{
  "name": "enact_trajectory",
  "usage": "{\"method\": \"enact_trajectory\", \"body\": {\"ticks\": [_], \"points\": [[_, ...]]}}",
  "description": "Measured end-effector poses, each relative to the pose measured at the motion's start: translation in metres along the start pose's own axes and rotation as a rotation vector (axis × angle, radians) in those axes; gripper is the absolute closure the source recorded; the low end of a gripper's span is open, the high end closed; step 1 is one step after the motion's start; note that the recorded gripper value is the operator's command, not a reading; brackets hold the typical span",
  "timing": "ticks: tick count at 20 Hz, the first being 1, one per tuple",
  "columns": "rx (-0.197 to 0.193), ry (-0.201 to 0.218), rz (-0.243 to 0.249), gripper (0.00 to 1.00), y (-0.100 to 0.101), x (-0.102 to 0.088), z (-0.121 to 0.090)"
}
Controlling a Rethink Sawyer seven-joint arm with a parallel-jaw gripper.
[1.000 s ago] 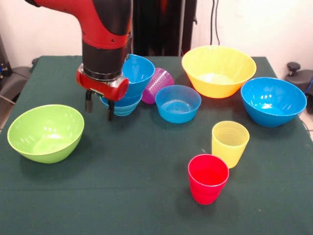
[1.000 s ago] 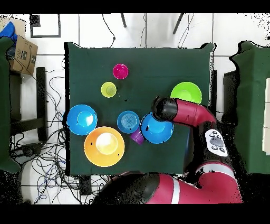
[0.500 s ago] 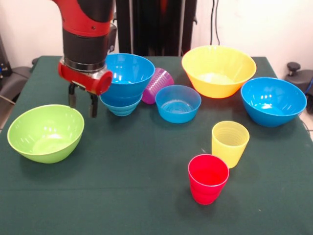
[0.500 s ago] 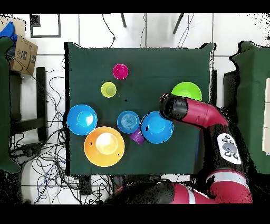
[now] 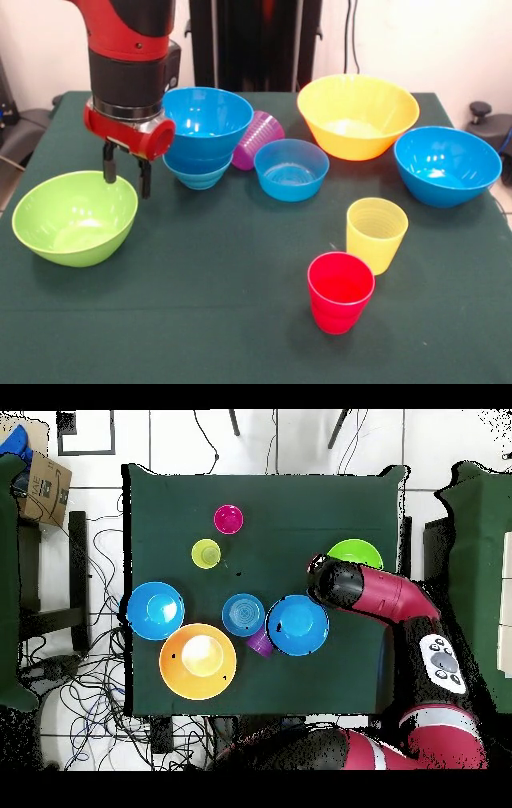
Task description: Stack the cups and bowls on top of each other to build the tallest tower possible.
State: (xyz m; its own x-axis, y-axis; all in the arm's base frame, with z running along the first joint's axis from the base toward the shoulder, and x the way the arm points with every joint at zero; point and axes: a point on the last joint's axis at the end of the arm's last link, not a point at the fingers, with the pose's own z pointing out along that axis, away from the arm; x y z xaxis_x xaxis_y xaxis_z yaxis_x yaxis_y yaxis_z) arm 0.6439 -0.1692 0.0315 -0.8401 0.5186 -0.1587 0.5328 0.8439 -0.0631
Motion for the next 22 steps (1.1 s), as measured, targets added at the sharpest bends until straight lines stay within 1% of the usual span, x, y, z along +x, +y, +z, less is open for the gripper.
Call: {"method": "enact_trajectory", "body": {"ticks": [9, 13, 16, 20, 22], "points": [[0.008, 0.013, -0.035, 0.0, 0.001, 0.01, 0.01], [0.016, 0.024, -0.056, 0.0, 0.001, 0.018, 0.019], [0.018, 0.024, -0.071, 0.0, 0.002, 0.022, 0.025], [0.014, 0.001, -0.094, 0.0, 0.004, 0.025, 0.036], [0.008, -0.018, -0.101, 0.0, 0.005, 0.025, 0.042]]}}
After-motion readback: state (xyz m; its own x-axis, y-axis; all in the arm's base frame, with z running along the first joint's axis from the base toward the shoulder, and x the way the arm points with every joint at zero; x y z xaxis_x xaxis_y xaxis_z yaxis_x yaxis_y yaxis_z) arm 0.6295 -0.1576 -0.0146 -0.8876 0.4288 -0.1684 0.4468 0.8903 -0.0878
